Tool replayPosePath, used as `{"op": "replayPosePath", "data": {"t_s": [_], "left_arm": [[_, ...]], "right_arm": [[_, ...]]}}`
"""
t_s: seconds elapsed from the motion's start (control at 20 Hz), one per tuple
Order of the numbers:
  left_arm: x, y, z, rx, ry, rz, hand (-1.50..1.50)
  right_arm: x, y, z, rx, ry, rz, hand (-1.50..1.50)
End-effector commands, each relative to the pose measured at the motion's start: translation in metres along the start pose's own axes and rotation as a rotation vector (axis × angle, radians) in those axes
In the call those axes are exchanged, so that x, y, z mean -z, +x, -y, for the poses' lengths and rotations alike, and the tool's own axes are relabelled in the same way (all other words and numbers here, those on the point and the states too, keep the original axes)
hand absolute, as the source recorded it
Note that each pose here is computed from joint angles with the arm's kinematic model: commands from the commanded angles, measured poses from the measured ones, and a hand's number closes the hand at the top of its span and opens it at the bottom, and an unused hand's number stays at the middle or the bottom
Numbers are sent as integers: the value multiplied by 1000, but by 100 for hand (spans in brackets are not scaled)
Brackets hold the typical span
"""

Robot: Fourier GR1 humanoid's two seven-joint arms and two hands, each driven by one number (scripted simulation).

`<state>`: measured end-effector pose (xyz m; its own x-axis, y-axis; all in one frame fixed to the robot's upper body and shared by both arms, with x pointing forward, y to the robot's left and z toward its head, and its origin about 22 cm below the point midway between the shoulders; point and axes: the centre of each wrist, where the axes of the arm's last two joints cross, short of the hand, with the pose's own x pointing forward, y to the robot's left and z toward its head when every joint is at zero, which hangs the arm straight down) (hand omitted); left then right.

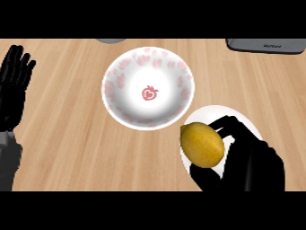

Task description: Pick the lemon from the plate and place it in the bowl

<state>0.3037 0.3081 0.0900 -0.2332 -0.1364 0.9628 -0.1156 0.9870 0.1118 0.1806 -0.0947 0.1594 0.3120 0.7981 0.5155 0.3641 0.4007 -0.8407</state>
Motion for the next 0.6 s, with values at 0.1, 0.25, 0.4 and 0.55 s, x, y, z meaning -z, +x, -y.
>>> {"op": "replayPosePath", "data": {"t_s": [0.1,0.25,0.4,0.55], "left_arm": [[6,1,7,-20,-5,0,0],[4,2,10,-13,-12,-2,0],[9,5,3,-22,-9,2,0],[10,-2,11,-5,-9,2,0]], "right_arm": [[39,22,-28,-42,13,-285,150],[61,27,-41,-103,47,-329,150],[78,13,-56,-31,42,-429,150],[88,17,-62,56,66,-449,-150]]}}
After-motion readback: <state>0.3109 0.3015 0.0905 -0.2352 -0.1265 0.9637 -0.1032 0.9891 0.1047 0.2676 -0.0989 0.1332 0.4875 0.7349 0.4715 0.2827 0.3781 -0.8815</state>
